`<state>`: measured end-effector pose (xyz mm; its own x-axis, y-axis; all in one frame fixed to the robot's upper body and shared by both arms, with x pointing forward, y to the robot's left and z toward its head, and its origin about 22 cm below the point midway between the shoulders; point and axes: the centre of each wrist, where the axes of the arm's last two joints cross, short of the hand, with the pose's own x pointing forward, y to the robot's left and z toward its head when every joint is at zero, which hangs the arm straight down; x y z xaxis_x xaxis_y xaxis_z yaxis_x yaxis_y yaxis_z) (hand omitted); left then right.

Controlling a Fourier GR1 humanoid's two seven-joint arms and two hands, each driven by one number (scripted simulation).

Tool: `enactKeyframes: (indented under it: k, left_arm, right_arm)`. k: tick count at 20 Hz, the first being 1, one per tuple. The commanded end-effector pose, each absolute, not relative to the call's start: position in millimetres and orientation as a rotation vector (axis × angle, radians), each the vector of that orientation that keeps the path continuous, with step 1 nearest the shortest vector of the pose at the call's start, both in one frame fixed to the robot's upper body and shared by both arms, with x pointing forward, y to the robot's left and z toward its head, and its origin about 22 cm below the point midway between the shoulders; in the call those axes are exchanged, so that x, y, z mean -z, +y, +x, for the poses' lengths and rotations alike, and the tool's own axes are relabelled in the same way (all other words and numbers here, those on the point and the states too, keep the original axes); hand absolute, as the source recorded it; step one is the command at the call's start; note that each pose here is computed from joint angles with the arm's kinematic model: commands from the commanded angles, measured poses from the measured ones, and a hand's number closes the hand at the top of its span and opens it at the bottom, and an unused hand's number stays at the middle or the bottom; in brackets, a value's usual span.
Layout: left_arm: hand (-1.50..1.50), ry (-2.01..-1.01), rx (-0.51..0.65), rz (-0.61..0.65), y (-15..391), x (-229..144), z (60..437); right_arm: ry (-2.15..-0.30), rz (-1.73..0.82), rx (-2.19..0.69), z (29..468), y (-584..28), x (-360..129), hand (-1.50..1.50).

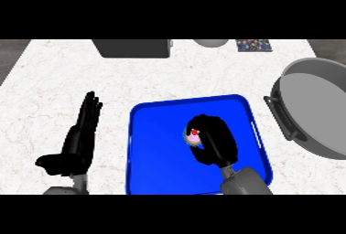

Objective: Pick the cupcake from the tray and place it in the pot

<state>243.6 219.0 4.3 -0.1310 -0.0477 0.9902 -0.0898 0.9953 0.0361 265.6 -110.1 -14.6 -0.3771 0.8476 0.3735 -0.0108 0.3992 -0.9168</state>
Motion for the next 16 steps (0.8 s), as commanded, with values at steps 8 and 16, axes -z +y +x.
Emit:
enactKeyframes:
  k: [8,16]
  left_arm:
    - [0.00,-1.725,-0.026,0.122,226.2,-6.9,243.0]
    - [0.00,-1.698,-0.025,0.105,213.6,-1.0,234.7]
  right_arm:
    - [-1.296,-0.745,-1.272,297.5,-127.7,21.6,1.50]
    - [-1.407,-0.913,-1.192,285.3,-97.8,-29.9,1.50]
